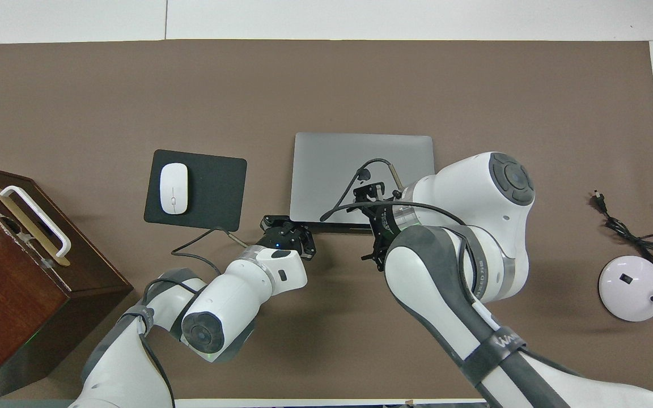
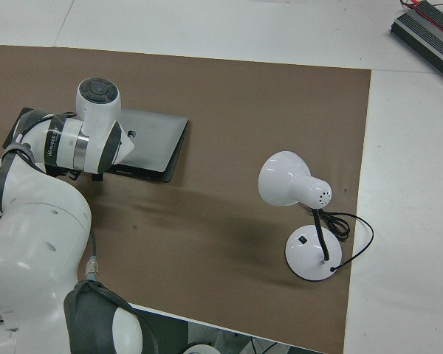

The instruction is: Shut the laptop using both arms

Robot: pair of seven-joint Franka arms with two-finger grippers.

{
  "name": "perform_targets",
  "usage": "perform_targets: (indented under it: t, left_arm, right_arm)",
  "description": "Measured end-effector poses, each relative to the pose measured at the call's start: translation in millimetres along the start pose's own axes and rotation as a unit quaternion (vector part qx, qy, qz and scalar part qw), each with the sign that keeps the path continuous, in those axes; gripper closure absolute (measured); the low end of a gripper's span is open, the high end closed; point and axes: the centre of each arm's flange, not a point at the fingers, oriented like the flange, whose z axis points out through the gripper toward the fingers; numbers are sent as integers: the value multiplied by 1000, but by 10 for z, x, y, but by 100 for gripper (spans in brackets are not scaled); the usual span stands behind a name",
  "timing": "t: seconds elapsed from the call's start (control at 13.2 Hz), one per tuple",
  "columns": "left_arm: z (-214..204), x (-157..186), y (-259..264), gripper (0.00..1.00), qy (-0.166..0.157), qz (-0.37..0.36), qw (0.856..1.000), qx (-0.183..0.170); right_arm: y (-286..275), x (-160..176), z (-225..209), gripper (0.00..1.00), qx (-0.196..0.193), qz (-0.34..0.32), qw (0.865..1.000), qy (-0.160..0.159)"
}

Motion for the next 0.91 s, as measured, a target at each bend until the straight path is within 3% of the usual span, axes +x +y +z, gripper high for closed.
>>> perform_targets:
  t: [0.23, 0.53, 0.75, 0.91]
  left_arm:
    - [0, 0, -6, 99, 0, -10, 1000, 0]
    - [-1, 0, -9, 99, 0, -14, 1000, 0]
    - [-9, 7, -28, 99, -4, -17, 1000, 1]
    - [-28, 22, -66, 99, -16, -20, 1000, 5]
  right_arm:
    - [182, 282, -308, 0, -17, -42, 999, 11]
    - [489, 693, -1074, 0, -59, -114, 990, 53]
    - [716, 858, -1878, 0, -84, -191, 975, 83]
    - [780, 857, -2405, 0, -91, -255, 954, 126]
